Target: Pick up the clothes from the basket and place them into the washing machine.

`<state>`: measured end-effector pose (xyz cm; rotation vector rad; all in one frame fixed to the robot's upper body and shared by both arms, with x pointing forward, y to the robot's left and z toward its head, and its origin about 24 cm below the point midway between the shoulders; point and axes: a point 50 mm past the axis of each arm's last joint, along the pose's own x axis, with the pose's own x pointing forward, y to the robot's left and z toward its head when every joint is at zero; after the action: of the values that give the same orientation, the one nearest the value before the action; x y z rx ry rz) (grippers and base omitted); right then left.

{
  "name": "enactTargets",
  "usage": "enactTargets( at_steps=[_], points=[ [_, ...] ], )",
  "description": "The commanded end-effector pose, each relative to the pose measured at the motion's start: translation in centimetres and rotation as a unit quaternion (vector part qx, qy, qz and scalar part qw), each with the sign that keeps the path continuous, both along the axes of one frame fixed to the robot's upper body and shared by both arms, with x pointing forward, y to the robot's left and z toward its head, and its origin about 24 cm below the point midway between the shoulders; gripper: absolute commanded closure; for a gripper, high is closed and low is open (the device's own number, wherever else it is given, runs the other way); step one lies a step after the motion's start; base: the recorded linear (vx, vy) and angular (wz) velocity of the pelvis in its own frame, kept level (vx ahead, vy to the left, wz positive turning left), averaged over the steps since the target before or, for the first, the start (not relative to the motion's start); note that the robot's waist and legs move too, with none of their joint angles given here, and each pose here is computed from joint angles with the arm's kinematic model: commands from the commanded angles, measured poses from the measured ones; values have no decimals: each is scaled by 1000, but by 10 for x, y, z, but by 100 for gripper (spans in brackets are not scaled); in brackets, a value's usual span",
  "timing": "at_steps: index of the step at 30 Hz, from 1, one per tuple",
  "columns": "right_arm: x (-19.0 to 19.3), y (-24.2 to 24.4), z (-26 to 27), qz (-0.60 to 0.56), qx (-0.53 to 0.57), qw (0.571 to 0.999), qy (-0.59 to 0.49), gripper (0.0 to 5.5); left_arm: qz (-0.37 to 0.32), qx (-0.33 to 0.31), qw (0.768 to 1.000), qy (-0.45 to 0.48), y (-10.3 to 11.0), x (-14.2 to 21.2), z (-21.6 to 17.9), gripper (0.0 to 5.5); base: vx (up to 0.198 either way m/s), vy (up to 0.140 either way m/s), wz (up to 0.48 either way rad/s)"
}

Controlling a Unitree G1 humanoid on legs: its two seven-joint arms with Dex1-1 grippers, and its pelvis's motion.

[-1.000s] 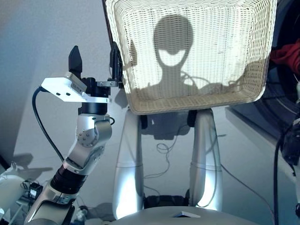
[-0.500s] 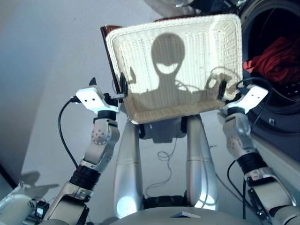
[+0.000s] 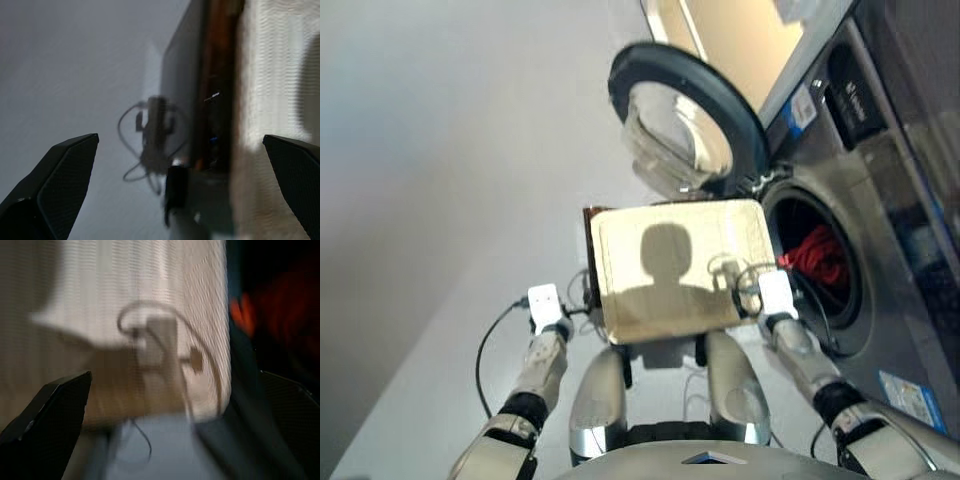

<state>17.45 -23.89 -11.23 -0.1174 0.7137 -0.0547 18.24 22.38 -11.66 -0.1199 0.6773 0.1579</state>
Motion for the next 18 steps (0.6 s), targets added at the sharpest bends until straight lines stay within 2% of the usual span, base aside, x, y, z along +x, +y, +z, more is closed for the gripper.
enactTargets(
  at_steps=[1,6,8,18],
  points=[
    [-14,-6,-4,-17,43,999,13,0,-35,33,998,51,17,-29,-10,0,130,81,-95],
    [-49,-12,-22,-36,29,995,83,0,-26,37,992,117,25,-62,-24,0,80,34,-79],
    [-66,-10,-29,-31,22,993,115,0,-47,58,984,164,25,-83,-32,0,69,13,-6],
    [-91,-1,-43,-41,33,983,177,0,-107,72,971,200,10,-88,-40,0,0,0,0]
  ],
)
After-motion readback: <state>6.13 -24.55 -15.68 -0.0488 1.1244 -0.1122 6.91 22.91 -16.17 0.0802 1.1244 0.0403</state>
